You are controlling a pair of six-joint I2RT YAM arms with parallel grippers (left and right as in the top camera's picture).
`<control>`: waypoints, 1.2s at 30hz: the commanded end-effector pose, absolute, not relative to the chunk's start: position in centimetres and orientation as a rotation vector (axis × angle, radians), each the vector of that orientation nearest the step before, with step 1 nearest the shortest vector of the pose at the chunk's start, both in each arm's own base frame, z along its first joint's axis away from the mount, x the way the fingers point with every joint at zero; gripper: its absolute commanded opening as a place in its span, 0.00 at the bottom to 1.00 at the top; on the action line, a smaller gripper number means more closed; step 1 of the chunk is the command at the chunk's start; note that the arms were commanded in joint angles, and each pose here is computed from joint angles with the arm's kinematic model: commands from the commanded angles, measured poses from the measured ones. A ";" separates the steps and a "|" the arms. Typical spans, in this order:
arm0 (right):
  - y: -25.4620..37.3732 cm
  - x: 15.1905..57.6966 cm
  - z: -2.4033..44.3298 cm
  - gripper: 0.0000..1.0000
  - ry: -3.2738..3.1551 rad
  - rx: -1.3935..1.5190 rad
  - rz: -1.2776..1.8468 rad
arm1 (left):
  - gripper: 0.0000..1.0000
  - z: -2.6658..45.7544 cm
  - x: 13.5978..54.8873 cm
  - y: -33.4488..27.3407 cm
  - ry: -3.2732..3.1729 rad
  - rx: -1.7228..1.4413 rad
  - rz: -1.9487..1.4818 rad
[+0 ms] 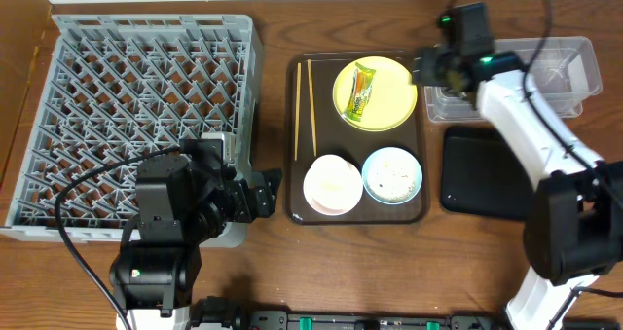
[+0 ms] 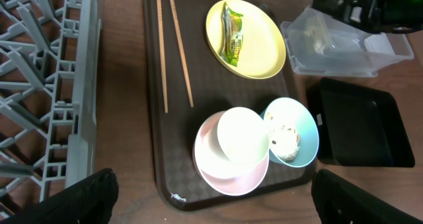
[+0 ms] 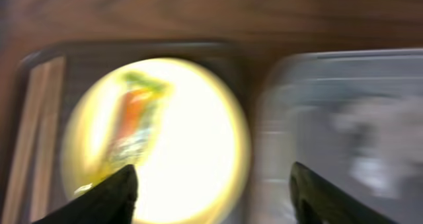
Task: Sort waste into correct bins and load items into the dishwasher
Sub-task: 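Carry the wrapper to the clear bin and open the right gripper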
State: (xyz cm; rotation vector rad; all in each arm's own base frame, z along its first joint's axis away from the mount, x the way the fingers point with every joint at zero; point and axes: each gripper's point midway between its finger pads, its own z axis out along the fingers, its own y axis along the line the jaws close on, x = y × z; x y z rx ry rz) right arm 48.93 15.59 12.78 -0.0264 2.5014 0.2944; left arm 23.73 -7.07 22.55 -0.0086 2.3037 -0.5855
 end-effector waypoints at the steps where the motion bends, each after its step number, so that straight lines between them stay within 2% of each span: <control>1: 20.6 47.3 13.0 0.67 2.485 -0.198 0.283 | 0.95 23.7 23.8 -7.4 2.279 0.011 -0.598; 7: 25.5 48.1 8.5 0.63 2.448 -0.239 0.226 | 0.94 23.6 23.8 -7.4 2.279 0.011 -0.599; 9: 26.5 48.6 6.1 0.74 2.445 -0.254 0.222 | 0.94 23.6 23.8 -7.4 2.279 0.011 -0.599; 12: 26.9 49.1 2.4 0.71 2.466 -0.259 0.210 | 0.94 23.6 23.8 -7.4 2.279 0.011 -0.599; 13: 26.8 49.1 1.6 0.64 2.475 -0.257 0.205 | 0.94 23.6 23.8 -7.4 2.279 0.011 -0.599; 15: 26.7 49.0 0.8 0.37 2.487 -0.259 0.198 | 0.94 23.7 23.8 -7.4 2.279 0.011 -0.598; 17: 26.6 48.9 1.7 0.15 2.486 -0.259 0.200 | 0.94 23.6 23.8 -7.4 2.279 0.011 -0.599; 19: 26.3 49.0 3.9 0.01 2.464 -0.247 0.209 | 0.94 23.6 23.8 -7.4 2.279 0.011 -0.599; 23: 24.2 49.1 9.9 0.01 2.412 -0.196 0.220 | 0.94 23.6 23.8 -7.4 2.279 0.011 -0.599; 28: 17.8 48.8 17.2 0.01 2.367 -0.017 0.209 | 0.94 23.7 23.8 -7.4 2.279 0.011 -0.598; 31: 13.7 48.5 18.1 0.01 2.387 0.240 0.231 | 0.94 23.6 23.8 -7.4 2.279 0.011 -0.599; 36: 6.7 48.5 15.6 0.01 2.382 0.785 0.244 | 0.94 23.6 23.8 -7.4 2.279 0.011 -0.599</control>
